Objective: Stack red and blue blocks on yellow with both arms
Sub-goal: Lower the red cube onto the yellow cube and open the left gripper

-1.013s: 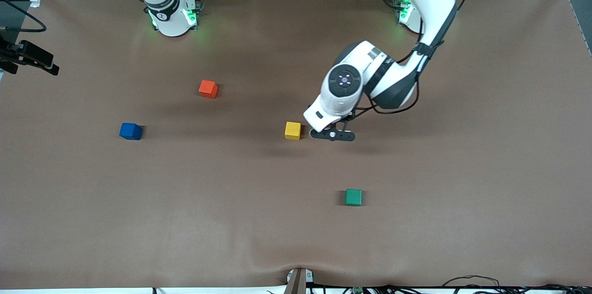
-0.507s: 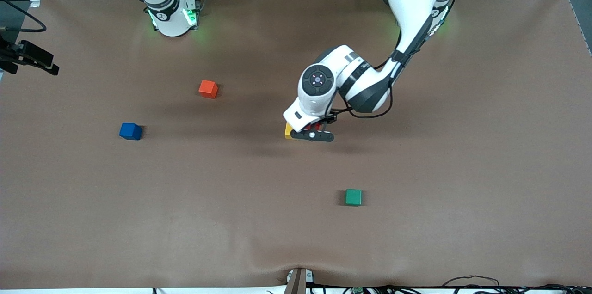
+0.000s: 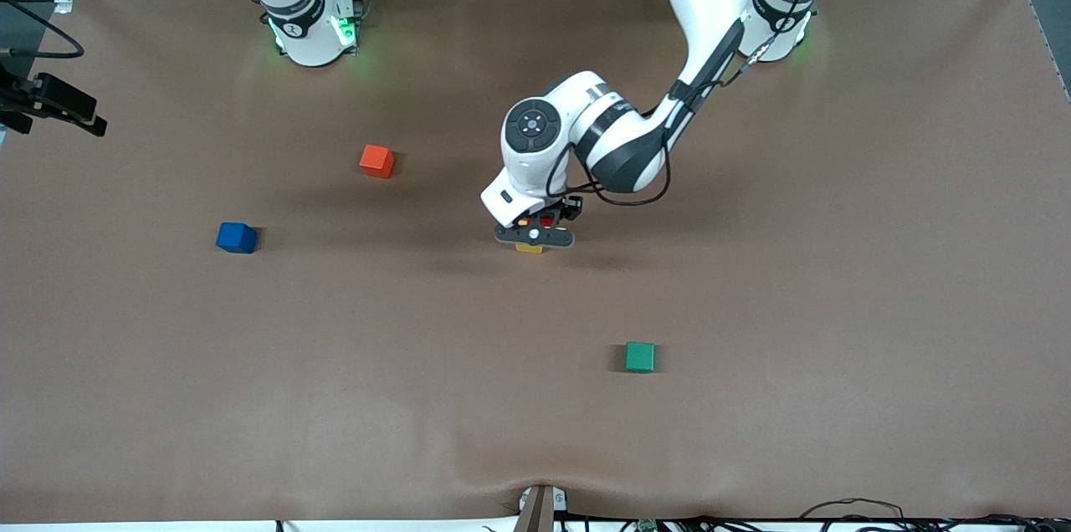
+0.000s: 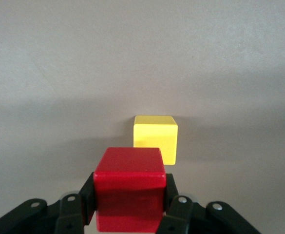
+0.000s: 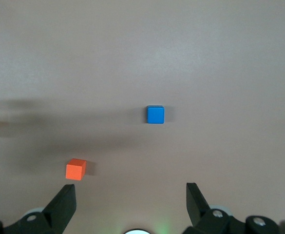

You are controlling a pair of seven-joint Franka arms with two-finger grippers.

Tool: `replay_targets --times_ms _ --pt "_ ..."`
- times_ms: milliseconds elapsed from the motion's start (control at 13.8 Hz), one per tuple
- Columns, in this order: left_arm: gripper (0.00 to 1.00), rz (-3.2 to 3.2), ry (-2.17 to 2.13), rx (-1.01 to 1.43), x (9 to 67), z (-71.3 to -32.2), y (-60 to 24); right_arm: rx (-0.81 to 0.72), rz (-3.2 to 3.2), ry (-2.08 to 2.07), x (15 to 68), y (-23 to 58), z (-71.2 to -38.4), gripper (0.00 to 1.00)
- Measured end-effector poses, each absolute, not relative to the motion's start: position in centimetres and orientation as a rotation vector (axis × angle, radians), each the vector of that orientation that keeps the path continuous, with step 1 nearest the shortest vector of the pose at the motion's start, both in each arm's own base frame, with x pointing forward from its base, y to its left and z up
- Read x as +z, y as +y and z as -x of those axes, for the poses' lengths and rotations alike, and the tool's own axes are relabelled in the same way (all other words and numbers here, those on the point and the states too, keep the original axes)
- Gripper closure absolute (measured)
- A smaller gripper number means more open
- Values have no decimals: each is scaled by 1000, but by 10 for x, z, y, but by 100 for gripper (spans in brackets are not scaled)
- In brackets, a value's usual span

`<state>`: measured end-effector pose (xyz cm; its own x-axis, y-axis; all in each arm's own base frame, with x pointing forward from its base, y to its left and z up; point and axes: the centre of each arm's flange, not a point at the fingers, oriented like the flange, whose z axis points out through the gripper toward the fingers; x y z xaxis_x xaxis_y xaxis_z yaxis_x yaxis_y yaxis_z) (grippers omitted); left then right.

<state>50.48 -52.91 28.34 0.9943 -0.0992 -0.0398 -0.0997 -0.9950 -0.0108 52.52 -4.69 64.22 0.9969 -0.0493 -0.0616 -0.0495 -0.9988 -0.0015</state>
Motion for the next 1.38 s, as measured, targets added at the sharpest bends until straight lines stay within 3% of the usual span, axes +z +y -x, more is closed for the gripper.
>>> replay_targets --times_ms 1375 --pt "44 3136 128 -26 250 -506 -544 97 3136 78 642 -47 -525 0"
